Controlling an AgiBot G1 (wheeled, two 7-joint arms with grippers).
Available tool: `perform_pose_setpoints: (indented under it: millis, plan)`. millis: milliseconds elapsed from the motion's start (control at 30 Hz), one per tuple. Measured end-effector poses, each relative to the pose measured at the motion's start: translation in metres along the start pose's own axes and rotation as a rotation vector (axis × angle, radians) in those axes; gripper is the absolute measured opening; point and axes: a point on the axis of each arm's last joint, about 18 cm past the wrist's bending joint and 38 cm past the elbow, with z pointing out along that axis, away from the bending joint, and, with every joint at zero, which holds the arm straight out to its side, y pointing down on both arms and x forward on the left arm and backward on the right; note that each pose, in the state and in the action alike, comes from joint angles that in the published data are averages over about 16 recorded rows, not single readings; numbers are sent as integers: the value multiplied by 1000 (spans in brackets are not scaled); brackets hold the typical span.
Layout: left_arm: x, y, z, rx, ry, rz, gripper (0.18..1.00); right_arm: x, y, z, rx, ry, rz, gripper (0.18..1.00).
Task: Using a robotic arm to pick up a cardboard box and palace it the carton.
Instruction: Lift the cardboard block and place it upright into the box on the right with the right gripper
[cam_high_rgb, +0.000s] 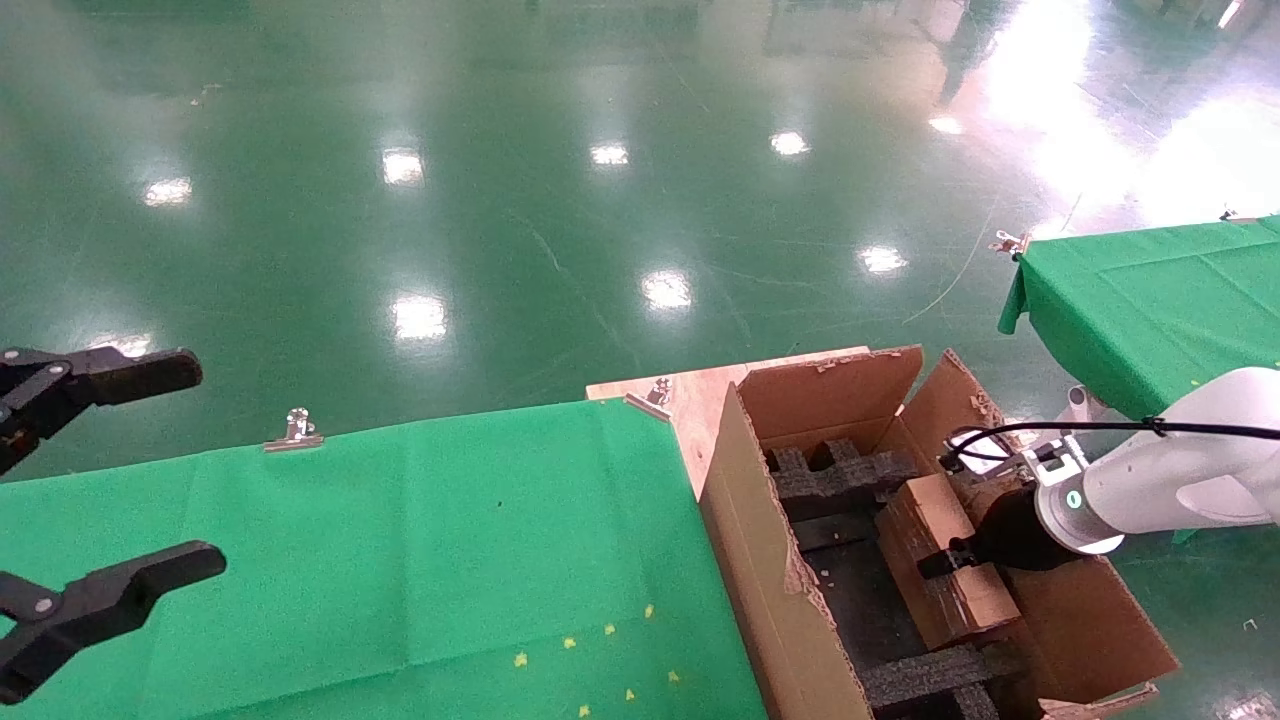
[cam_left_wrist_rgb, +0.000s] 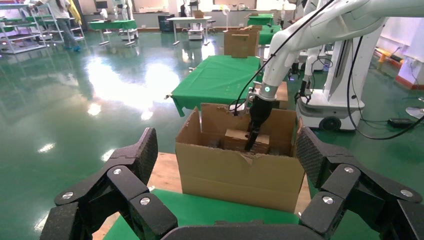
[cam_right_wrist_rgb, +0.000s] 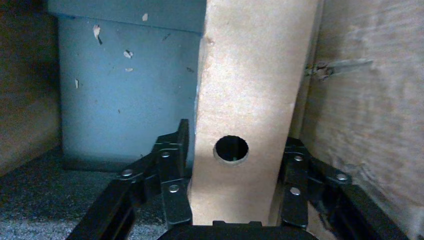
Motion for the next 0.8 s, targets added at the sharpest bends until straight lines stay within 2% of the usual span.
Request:
perform_pose_setpoints:
  millis: [433, 633, 800]
  plan:
    - [0, 0, 0, 0, 0, 0, 1001, 13, -17, -25, 41, 15, -5, 743]
    - [0, 0, 0, 0, 0, 0, 1001, 11, -41, -50, 114, -14, -26, 861]
    - [0, 0, 0, 0, 0, 0, 1001, -2, -66, -81, 209, -87, -69, 933]
